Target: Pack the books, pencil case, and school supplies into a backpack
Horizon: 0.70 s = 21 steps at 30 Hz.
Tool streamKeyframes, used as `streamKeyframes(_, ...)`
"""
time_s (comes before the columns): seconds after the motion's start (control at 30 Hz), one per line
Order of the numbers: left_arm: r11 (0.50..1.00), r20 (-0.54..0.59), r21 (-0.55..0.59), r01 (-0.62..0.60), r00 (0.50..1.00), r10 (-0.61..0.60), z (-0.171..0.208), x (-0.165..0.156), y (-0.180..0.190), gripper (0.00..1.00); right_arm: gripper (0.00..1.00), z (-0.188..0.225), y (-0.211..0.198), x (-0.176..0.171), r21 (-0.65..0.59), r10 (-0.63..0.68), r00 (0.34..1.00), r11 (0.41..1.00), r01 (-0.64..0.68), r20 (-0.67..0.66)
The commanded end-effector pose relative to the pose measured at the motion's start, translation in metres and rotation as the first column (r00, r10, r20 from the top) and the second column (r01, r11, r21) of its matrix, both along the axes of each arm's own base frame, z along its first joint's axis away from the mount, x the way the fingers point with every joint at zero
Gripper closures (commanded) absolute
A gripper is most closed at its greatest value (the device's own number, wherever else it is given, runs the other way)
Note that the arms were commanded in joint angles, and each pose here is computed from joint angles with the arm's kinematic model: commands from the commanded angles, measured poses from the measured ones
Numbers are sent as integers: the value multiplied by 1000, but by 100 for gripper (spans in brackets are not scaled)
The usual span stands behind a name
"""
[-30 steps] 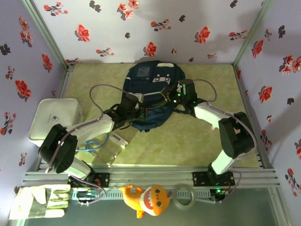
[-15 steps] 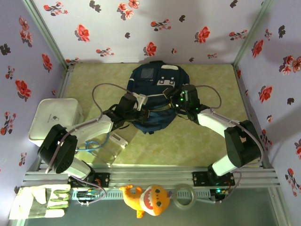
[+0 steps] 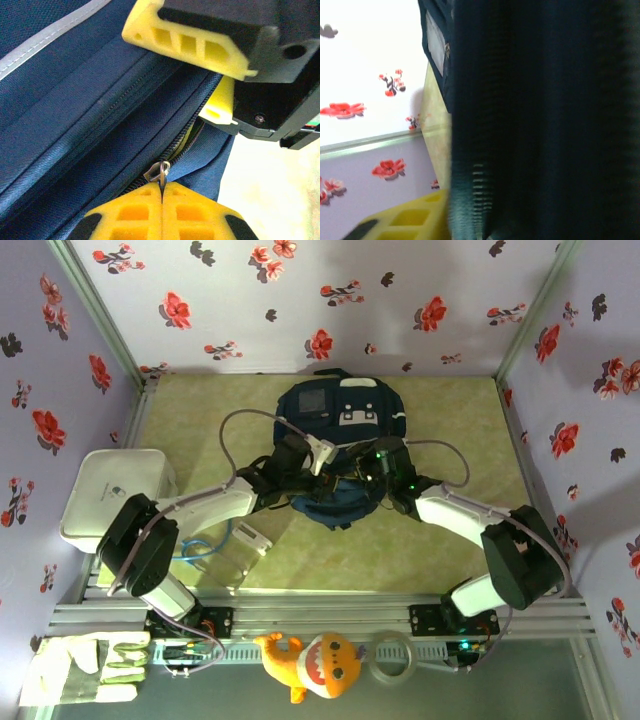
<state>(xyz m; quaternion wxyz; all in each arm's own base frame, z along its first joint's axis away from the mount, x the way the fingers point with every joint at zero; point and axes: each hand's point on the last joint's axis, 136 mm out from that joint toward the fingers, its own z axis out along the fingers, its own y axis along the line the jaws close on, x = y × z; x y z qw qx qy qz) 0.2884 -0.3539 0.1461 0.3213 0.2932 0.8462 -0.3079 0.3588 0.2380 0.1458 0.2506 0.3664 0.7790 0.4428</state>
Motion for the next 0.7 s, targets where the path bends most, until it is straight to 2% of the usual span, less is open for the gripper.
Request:
streamKeyframes(0.0,998,85,-44,52,995,-48,29,6,-14,100,75,21,-8,10,13,-51,995,999,50,89)
streamKeyframes(0.1,999,98,-8,32,995,-32,23,9,-3,100,83,37,-16,15,7,-57,988,998,57,146)
streamKeyframes(0.37,993,132,105,-55,990,41,8,14,49,100,86,71,-34,17,42,-44,974,998,36,221)
streamKeyframes(0.67,985,193,143,-100,979,72,6,22,75,100,88,92,-42,25,95,-26,969,995,3,246)
